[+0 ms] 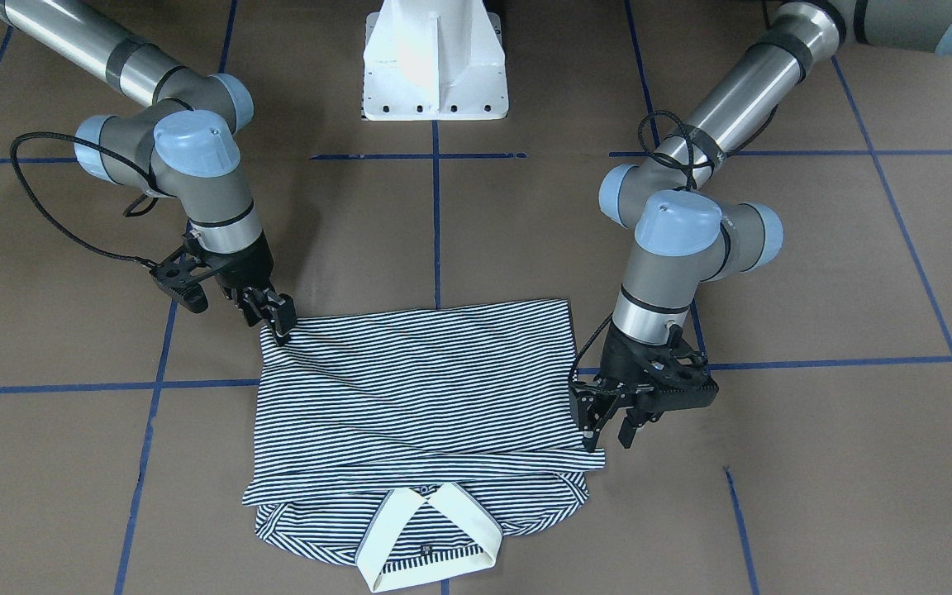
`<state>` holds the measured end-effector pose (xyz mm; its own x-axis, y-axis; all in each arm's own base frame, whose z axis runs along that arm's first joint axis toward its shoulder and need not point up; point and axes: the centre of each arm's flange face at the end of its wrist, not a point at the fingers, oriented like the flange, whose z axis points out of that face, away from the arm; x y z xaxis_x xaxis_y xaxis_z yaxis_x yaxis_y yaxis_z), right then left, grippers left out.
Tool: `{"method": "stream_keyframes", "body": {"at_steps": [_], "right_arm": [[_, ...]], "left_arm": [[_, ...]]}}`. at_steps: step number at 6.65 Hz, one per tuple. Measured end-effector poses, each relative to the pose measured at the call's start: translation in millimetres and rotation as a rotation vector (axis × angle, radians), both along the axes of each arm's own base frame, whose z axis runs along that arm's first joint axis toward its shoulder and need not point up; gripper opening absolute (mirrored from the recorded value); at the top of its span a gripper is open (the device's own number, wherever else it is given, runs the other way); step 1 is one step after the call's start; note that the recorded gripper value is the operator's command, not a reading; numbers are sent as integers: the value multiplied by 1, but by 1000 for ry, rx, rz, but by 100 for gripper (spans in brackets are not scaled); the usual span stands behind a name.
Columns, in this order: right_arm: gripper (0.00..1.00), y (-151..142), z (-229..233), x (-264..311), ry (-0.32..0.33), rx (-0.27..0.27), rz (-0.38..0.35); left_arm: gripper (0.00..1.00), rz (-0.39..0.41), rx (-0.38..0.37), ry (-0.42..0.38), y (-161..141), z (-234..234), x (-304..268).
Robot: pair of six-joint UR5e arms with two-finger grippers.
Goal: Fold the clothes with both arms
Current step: 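Move the right gripper to the folded shirt's corner nearest it, then drag the shirt corner with the right gripper to rotate it while the left arm withdraws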
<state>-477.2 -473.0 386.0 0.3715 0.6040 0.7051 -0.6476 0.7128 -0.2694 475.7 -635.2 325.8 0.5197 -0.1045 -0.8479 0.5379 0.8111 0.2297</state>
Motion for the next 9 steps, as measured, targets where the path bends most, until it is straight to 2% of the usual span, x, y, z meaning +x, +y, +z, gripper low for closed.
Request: {"method": "stream_keyframes", "body": {"at_steps": [4,5,6,7,9], "right_arm": [[0,8,-20,7,-40,16,-5],[0,19,-26,15,-50,22,-12],[0,44,-36,30,-55,19,-31],[0,87,-61,48,-60,-11,-60],[0,185,-105,66,-22,-131,-171]], "left_arm": [[58,2,-4,-4,2,4,0],[57,2,-3,-2,2,3,1],[57,2,4,7,4,-2,0],[57,2,10,24,9,-9,-3],[57,22,22,76,33,-23,-8]]}}
